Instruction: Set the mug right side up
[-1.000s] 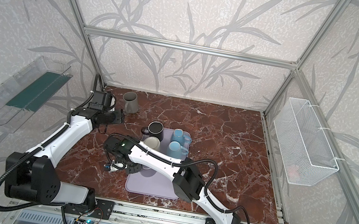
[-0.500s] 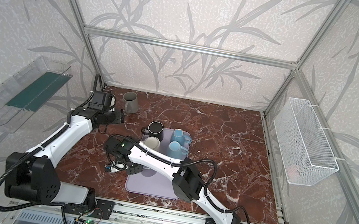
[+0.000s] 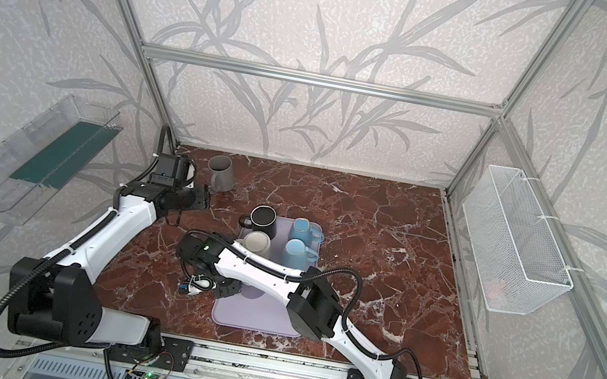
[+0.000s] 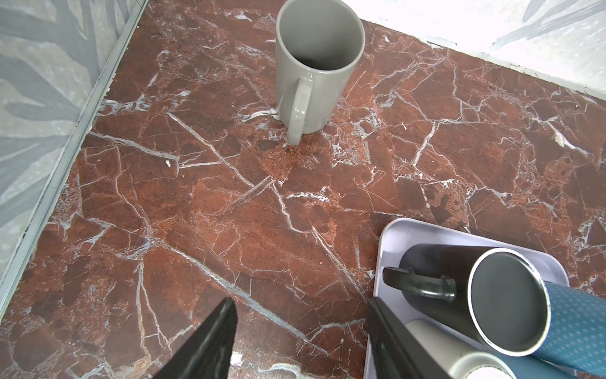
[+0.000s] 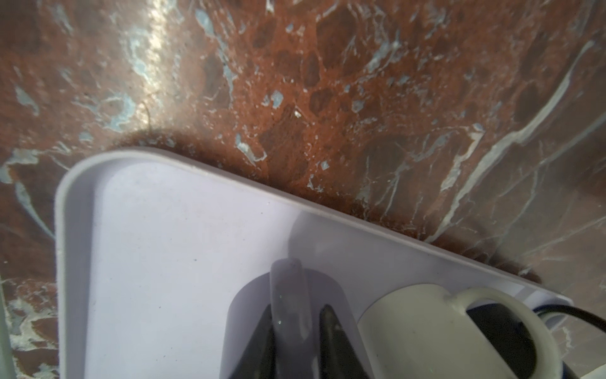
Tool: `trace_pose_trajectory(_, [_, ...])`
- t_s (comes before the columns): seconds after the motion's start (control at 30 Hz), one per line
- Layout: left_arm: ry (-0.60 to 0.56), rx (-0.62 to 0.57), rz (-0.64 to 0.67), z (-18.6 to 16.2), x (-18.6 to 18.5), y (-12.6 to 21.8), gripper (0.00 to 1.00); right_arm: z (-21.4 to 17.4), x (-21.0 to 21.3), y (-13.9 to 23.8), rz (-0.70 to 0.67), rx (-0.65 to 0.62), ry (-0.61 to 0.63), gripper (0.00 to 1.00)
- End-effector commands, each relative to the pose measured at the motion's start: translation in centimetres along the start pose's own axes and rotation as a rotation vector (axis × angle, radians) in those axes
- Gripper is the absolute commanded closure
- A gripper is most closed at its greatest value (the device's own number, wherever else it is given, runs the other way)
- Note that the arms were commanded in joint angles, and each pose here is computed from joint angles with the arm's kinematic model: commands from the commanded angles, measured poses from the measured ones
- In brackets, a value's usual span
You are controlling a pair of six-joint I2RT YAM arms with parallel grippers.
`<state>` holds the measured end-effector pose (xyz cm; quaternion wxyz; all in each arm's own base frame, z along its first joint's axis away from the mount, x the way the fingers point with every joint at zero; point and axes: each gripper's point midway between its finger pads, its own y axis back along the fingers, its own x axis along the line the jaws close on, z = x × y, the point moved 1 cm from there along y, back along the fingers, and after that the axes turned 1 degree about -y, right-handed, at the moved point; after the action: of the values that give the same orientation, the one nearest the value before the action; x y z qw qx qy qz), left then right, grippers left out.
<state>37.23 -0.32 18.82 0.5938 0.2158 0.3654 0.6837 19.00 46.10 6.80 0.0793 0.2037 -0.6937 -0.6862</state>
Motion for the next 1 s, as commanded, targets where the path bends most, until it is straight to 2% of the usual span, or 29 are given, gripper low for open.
trace_pose_trajectory(0.0, [-0.005, -0.016, 0.01, 0.0, 0.3, 0.4, 0.34, -0.2, 0.5, 0.0, 0.033, 0.012, 0.057, 0.8])
trace_pose_trajectory(0.37, [-0.001, -0.021, 0.005, 0.0, 0.3, 0.6, 0.35, -0.8, -0.9, 1.9, -0.008, -0.014, 0.029, 0.95])
trace_pose_trajectory(0.7, [0.003, -0.03, -0.009, 0.2, 0.1, 1.0, 0.35, -1.8, -2.3, 4.6, -0.044, -0.067, -0.043, 0.98])
trace_pose_trajectory(0.97, [0.006, -0.044, -0.017, 0.6, -0.1, 1.5, 0.35, -2.6, -3.2, 6.8, -0.044, -0.17, -0.145, 1.0])
